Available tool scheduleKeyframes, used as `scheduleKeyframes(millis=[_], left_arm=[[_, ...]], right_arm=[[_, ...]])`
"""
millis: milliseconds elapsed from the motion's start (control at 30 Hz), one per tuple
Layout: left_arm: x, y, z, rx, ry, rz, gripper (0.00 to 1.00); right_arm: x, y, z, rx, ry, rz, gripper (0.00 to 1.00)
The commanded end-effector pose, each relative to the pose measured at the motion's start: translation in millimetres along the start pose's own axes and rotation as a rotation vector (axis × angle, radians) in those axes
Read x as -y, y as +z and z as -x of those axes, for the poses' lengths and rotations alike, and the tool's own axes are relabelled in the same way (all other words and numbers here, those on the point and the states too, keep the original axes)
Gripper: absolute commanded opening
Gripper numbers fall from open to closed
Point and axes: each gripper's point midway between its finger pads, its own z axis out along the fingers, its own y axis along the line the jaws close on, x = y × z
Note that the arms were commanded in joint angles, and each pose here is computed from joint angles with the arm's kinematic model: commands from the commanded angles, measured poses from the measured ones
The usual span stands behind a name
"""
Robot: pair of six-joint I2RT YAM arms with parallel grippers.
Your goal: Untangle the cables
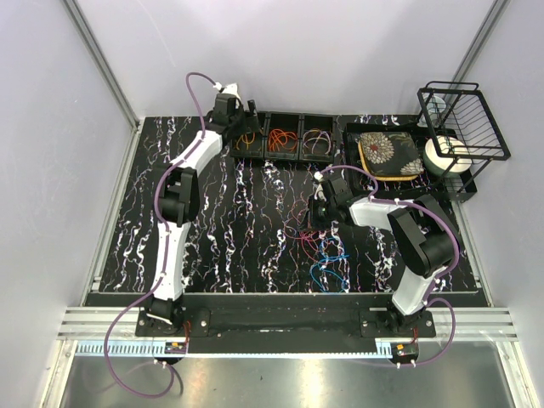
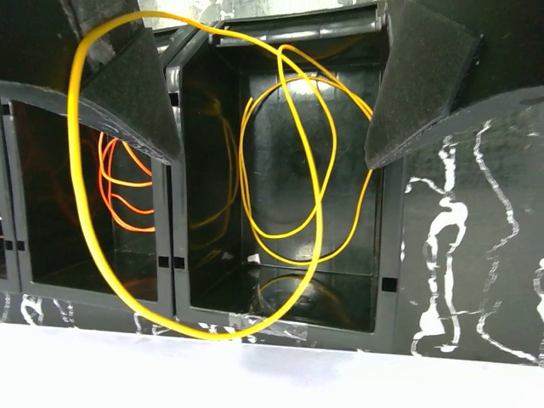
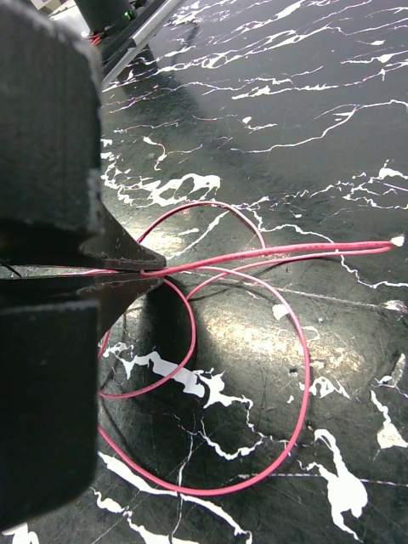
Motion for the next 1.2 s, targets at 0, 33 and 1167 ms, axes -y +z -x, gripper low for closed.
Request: scheduleKeyframes(millis=[0,33,1167], left_arm=[[1.4,-34.1,52.6,0.077,0.019,0.047,0.99],[13.2,-32.9,46.0,0.045,0.027,-0.024,0.99],[27.1,-62.2,51.5,-0.005,0.021,-0.052,0.20]], right_arm=[[19.7,4.9,-14.8,-0.045,0.003,-0.069,0.00],[20.5,4.8,-15.0,-0.045,0.005,-0.070,0.00],[19.5,5.3,-15.8,-0.048,0.007,-0.066,0.00]])
